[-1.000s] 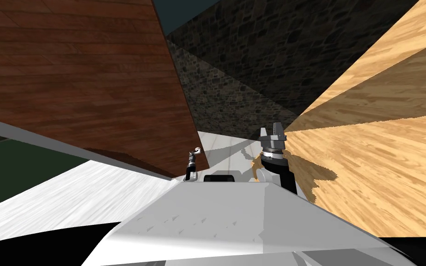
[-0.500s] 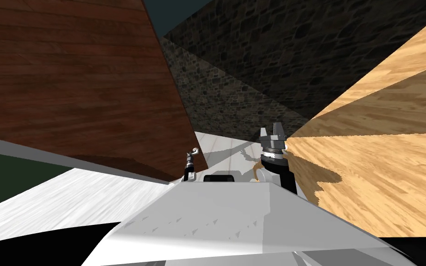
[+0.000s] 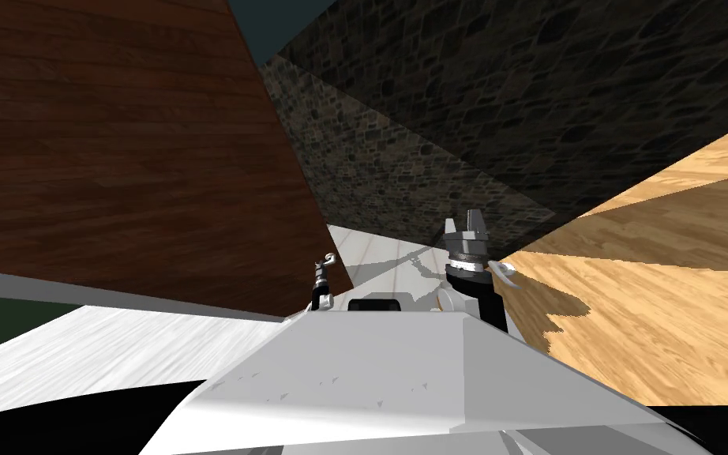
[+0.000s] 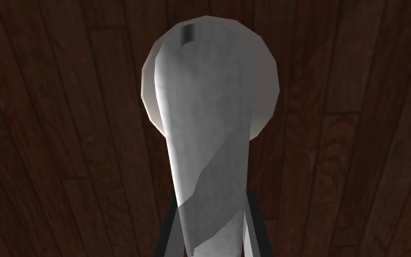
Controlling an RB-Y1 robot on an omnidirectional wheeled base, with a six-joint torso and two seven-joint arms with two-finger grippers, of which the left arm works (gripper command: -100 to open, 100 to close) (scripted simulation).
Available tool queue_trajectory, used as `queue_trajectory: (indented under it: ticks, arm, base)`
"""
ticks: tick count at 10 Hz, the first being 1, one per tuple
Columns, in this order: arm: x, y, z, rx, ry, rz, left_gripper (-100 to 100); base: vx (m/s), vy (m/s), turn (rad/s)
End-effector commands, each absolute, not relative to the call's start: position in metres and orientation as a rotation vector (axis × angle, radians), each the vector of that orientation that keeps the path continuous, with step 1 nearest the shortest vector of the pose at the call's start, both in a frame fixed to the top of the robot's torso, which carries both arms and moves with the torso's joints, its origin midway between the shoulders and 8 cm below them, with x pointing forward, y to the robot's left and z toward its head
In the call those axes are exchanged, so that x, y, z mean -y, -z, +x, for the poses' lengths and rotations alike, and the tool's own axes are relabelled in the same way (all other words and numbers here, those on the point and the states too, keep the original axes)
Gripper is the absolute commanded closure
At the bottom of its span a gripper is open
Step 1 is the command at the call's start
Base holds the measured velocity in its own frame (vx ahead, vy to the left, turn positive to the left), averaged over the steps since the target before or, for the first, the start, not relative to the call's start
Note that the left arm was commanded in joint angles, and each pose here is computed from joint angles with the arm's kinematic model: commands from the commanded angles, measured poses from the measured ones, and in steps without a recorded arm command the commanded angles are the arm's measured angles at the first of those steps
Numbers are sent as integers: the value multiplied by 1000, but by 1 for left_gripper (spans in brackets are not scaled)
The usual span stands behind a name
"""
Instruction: Push the door open
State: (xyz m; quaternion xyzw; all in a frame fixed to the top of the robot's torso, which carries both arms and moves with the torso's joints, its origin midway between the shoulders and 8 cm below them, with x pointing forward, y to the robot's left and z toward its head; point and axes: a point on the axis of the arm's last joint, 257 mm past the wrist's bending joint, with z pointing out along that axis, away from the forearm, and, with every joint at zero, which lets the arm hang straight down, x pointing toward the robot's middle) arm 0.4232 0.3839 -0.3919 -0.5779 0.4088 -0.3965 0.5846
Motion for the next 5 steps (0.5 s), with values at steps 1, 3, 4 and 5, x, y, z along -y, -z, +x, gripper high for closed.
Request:
queue_trajectory:
  ticks: [1,3,4,5]
  arm:
    - [-383,390,424,-936,927,-1355,100]
    - [-392,393,419,-930,910,-1363,100]
    - [-405,391,415,-913,887,-1364,100]
    - [-408,390,414,-909,883,-1364,100]
  base:
    - [150,-46,51]
    - [112,-33,49]
    - [134,-32,53]
    - [163,-30,53]
